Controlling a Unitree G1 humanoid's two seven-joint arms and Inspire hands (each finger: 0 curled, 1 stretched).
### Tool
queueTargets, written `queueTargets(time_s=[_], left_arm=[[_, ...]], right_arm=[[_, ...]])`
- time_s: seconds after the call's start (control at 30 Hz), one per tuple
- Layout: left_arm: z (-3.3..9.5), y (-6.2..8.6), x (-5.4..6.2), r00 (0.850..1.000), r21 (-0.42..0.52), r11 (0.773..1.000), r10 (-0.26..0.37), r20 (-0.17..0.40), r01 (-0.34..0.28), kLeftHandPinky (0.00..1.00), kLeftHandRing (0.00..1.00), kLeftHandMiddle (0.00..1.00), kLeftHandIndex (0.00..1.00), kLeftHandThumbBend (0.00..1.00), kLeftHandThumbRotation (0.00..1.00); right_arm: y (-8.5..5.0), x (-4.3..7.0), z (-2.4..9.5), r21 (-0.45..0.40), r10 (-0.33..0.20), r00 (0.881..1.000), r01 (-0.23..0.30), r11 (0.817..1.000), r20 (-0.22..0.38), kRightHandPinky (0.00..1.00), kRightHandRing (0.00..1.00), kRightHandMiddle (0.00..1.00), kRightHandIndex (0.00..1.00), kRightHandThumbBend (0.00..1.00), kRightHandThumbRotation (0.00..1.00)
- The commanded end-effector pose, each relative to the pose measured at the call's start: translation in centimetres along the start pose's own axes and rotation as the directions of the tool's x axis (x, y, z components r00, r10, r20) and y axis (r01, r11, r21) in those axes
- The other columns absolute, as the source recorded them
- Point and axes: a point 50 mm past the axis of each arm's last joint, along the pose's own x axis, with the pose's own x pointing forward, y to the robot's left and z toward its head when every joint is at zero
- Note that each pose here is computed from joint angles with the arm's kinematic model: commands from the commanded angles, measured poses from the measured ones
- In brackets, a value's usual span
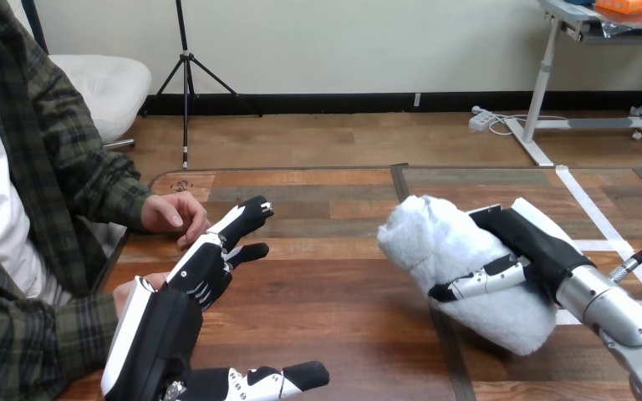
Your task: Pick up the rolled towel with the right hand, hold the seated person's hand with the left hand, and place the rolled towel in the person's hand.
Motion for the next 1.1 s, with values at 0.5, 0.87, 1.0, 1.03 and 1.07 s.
queueTargets(time_s=[0.5,0.87,1.0,1.03,1.07], left_arm=[[0.85,0.43,1.07,0.998,0.047,0.999,-0.005,0.058,0.002,0.83,0.9,0.91,0.84,1.0,0.1],[1.08,0.75,1.07,0.999,0.171,0.985,-0.001,0.045,-0.007,0.77,0.86,0.88,0.82,1.0,0.16],[1.2,0.91,1.09,0.999,0.218,0.976,-0.008,0.033,0.001,0.76,0.85,0.87,0.82,1.0,0.17],[1.23,0.96,1.11,0.999,0.233,0.973,-0.011,0.031,0.004,0.75,0.85,0.87,0.82,1.0,0.17],[1.26,1.0,1.12,0.999,0.243,0.97,-0.013,0.029,0.006,0.75,0.85,0.87,0.82,1.0,0.17]], right_arm=[[-3.47,0.1,3.86,0.141,-0.081,0.962,0.045,0.989,0.262,0.23,0.29,0.37,0.4,0.82,0.0],[-3.41,-0.01,3.96,0.222,-0.079,0.951,0.011,0.975,0.301,0.23,0.28,0.36,0.41,0.83,0.0],[-3.31,-0.06,3.94,0.253,-0.071,0.947,-0.012,0.967,0.314,0.23,0.28,0.36,0.41,0.83,0.0],[-3.29,-0.06,3.92,0.257,-0.071,0.947,-0.012,0.966,0.314,0.22,0.27,0.35,0.41,0.83,0.0],[-3.27,-0.07,3.92,0.259,-0.072,0.947,-0.013,0.966,0.314,0.22,0.27,0.35,0.41,0.83,0.0]])
